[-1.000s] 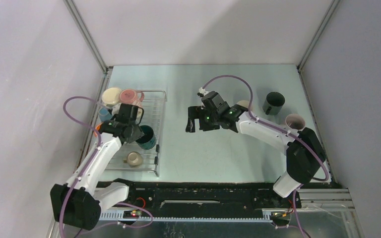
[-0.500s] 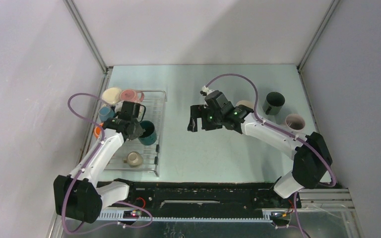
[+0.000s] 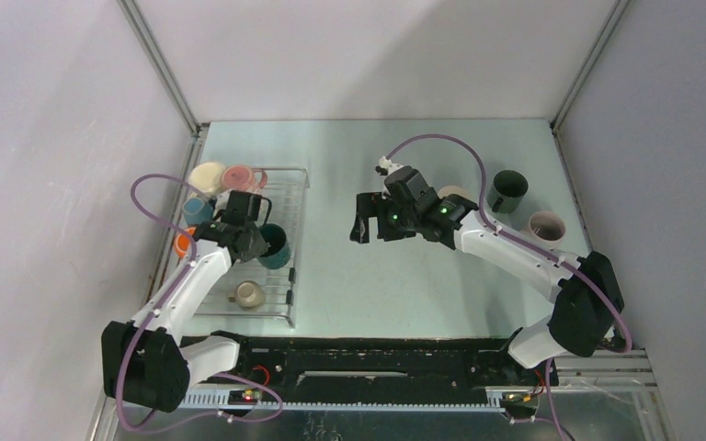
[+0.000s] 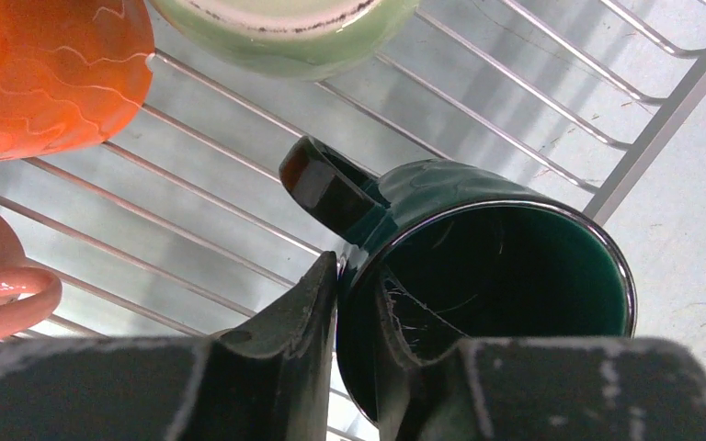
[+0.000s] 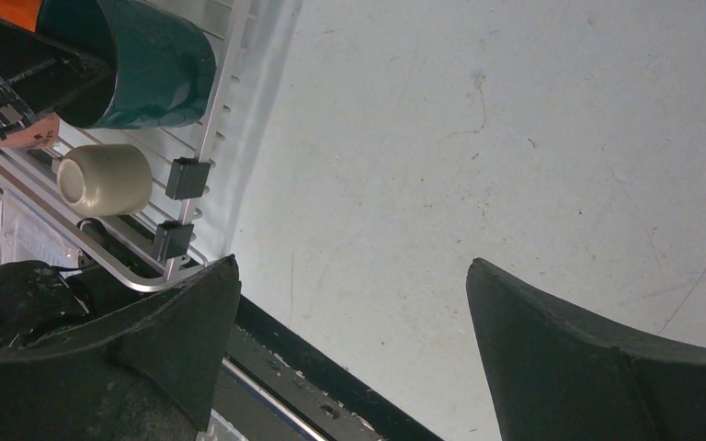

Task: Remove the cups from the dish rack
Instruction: Unload the cup from the dish rack.

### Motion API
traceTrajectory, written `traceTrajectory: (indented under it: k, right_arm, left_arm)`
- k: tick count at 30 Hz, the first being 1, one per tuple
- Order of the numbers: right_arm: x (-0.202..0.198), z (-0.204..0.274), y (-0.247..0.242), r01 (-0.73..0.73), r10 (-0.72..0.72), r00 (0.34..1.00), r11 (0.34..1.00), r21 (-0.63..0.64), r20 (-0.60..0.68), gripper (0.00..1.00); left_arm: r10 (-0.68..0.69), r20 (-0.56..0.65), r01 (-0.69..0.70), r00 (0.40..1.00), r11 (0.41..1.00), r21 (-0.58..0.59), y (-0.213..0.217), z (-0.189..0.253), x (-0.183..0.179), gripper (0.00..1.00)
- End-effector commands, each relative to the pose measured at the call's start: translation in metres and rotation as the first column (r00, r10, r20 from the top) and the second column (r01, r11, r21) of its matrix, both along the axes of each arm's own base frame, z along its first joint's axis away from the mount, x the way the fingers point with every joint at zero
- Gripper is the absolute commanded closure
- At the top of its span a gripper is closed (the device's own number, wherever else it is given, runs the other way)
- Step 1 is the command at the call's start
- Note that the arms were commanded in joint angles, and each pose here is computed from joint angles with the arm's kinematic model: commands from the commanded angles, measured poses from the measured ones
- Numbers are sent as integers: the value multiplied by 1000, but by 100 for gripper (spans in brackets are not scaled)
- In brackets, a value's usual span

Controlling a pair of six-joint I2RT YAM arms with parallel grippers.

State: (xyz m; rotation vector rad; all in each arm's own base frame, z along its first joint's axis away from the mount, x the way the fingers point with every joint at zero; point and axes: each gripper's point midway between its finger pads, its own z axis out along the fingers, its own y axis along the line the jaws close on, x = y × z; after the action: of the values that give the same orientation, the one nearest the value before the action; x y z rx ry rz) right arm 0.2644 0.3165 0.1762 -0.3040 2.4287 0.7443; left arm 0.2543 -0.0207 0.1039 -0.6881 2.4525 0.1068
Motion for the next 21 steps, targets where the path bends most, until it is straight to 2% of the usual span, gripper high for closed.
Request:
traceTrajectory:
  k: [1,6,21]
  right_arm:
    - [-3,14,-3,-7,7,999,1000,5,46,0]
    - [-4,19,-6,-5,4,998,1000,8,59,0]
    - [-4,59,-26,37,-43,992,998,52,120,0]
  left_arm:
    - [-5,-2,5,1000,1000,9,2,-7,1,78]
    - [-21,8,21,1000,1000,5,0,-2,3,99]
    - [-136,138,132,981,991,35,-5,82,6,100]
